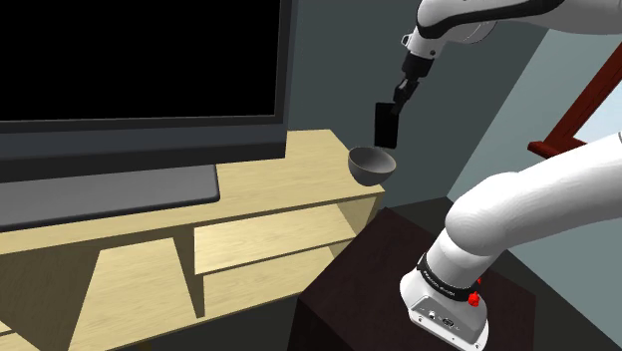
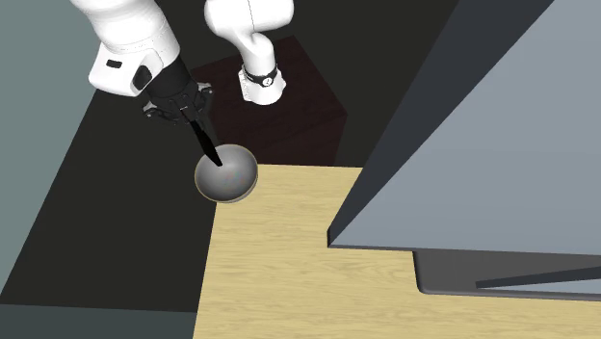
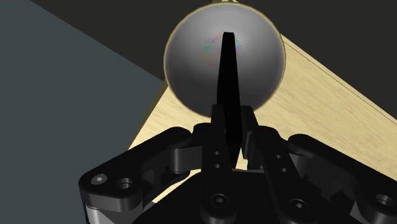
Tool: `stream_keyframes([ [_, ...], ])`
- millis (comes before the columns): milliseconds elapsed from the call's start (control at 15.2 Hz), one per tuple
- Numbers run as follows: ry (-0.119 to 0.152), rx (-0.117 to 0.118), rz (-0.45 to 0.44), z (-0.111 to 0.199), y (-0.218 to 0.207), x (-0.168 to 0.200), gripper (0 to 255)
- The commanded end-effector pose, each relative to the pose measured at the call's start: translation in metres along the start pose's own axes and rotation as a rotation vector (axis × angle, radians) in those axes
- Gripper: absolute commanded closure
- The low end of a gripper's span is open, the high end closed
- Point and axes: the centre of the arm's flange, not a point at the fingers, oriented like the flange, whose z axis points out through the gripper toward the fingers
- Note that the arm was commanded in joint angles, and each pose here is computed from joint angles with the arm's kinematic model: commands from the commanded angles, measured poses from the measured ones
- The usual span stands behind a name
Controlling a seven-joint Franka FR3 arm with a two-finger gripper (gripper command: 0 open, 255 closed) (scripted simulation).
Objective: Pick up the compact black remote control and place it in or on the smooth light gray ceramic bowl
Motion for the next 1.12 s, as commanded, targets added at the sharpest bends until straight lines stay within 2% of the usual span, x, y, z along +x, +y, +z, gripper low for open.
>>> stream_keyframes([
  [0,0.001,0.0,0.0,0.011,-0.001,-0.001,255],
  [792,0.001,0.0,0.0,0.074,-0.002,-0.007,255],
  [1056,0.001,0.0,0.0,0.078,-0.002,-0.007,255],
])
